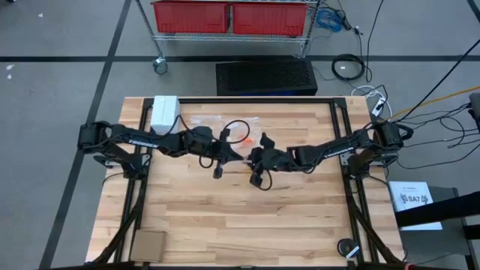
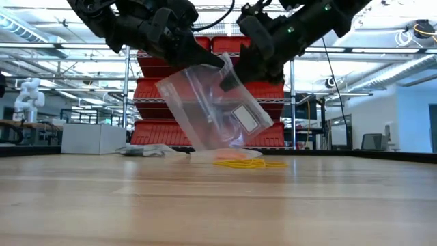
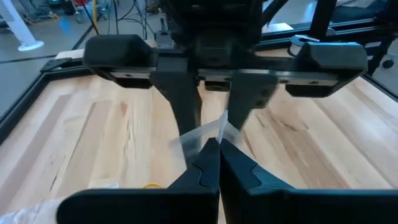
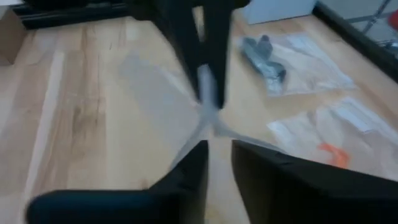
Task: Sort rubber bands
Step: Open the bottom transparent zip bag, then put the yellow rubber band into the bottom transparent zip bag
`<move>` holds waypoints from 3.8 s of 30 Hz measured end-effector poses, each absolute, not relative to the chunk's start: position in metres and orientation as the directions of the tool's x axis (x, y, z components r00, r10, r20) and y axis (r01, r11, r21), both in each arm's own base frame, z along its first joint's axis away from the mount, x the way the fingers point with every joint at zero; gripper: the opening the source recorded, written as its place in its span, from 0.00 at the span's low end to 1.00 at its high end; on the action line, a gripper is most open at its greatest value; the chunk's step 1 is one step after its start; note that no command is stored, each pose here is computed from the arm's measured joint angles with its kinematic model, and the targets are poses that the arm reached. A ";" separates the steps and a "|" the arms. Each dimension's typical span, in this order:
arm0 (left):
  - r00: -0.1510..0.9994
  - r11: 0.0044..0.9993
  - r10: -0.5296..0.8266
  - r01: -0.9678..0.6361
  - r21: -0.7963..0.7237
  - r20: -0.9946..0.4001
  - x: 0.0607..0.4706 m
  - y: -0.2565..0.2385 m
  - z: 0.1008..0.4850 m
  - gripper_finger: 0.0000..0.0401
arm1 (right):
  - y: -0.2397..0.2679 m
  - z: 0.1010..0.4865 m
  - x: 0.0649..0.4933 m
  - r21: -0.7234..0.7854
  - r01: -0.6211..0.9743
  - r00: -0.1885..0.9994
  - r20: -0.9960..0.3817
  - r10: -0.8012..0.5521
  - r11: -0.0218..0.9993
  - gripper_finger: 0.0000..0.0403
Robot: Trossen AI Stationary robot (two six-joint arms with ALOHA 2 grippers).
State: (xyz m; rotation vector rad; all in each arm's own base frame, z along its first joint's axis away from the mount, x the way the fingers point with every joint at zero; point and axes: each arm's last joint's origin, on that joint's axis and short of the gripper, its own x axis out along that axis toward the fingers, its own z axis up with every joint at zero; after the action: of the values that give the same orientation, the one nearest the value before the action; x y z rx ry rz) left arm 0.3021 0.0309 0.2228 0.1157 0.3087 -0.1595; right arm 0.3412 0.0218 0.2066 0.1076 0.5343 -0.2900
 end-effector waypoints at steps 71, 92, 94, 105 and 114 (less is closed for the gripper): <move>0.893 0.976 0.082 0.018 0.217 -0.443 0.281 0.016 0.225 0.00 | 0.020 0.237 0.296 0.091 0.175 0.928 -0.348 -0.134 0.980 0.45; 0.885 0.969 0.198 -0.110 0.222 -0.422 0.236 0.026 0.233 0.00 | 0.024 0.135 0.308 0.182 0.387 0.641 -0.758 -0.122 0.904 0.45; 0.886 0.968 0.203 -0.119 0.219 -0.416 0.236 0.027 0.234 0.00 | 0.024 0.128 0.310 0.201 0.417 0.631 -0.766 -0.123 0.886 0.45; 0.888 0.968 0.205 -0.121 0.222 -0.411 0.236 0.027 0.234 0.00 | 0.027 0.112 0.339 0.153 0.486 0.597 -0.777 -0.199 0.860 0.41; 0.887 0.967 0.204 -0.118 0.225 -0.415 0.236 0.027 0.233 0.00 | 0.026 0.106 0.338 0.081 0.516 0.557 -0.788 -0.262 0.853 0.03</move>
State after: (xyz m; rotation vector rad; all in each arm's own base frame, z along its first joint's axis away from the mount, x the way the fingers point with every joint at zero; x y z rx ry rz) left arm 0.2360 0.0269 0.2333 0.1960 0.4511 0.1688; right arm 0.3384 0.0261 0.1056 0.3210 0.8668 -0.4682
